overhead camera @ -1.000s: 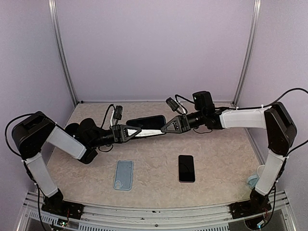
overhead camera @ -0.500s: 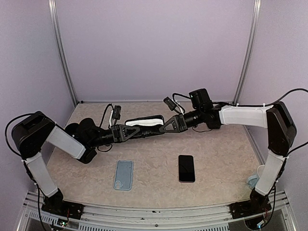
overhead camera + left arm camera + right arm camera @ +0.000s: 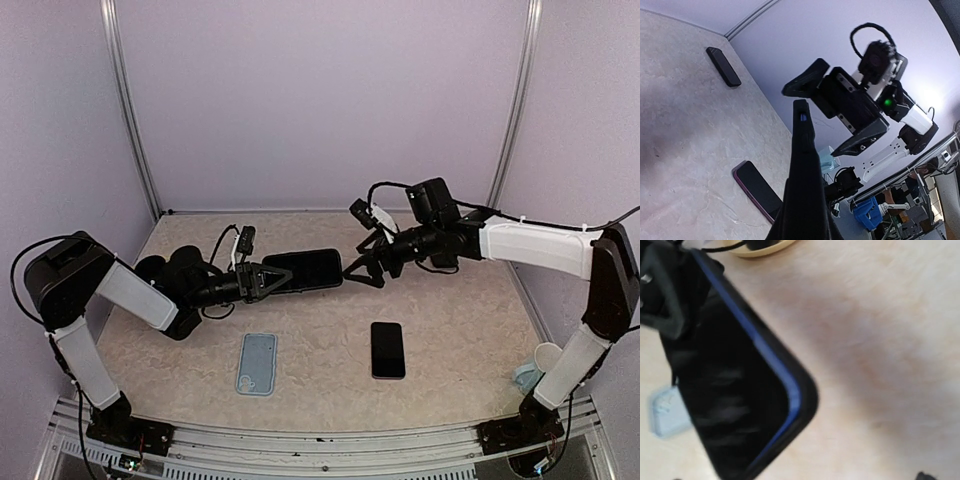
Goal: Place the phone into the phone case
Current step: Press the corner of the phone case at the bottom right corner of the phone case, then pass from the left arm to the right
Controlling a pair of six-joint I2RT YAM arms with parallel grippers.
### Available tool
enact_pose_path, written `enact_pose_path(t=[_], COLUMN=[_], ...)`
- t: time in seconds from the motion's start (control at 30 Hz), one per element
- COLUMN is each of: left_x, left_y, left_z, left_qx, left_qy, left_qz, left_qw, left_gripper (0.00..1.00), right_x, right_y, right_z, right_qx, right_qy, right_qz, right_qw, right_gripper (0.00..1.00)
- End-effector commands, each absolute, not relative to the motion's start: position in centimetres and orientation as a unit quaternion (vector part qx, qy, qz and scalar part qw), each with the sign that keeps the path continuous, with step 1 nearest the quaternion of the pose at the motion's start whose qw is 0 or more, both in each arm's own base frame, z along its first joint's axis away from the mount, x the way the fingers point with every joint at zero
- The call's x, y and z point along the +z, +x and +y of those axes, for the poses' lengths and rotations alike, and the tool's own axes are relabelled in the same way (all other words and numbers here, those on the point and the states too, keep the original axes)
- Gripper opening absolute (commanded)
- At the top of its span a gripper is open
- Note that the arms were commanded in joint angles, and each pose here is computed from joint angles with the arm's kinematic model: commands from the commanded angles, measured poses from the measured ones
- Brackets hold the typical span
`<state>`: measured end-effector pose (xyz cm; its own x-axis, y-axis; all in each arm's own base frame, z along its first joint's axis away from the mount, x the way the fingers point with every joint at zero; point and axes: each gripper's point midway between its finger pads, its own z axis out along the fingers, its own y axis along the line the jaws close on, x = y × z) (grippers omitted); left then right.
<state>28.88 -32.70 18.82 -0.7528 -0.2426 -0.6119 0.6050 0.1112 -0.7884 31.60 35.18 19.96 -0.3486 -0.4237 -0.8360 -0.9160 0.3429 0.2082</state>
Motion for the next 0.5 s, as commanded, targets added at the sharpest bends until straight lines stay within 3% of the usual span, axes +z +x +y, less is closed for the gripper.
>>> enact_pose_path(t=[0.0, 0.23, 0.47], left_x=[21.1, 20.5, 20.7], left_y=[29.2, 29.2, 29.2], left_z=[-33.2, -34.1, -35.0], left_qx=[-0.659, -0.638, -0.615], left_qy=[0.142, 0.15, 0.162], left_qz=[0.655, 0.674, 0.689], left_qw=[0.342, 0.341, 0.348], left_gripper=[0.0, 0.0, 0.0], right_x=[22.5, 23.7, 22.6], right_y=[30.5, 28.9, 28.1], right_z=[34.3, 36.3, 40.4], right_qx=[0.232, 0.174, 0.148], right_qy=[-0.548, -0.604, -0.648], right_qz=[0.655, 0.593, 0.57], right_qw=[0.466, 0.503, 0.483], right_gripper=[1.0, 1.0, 1.0])
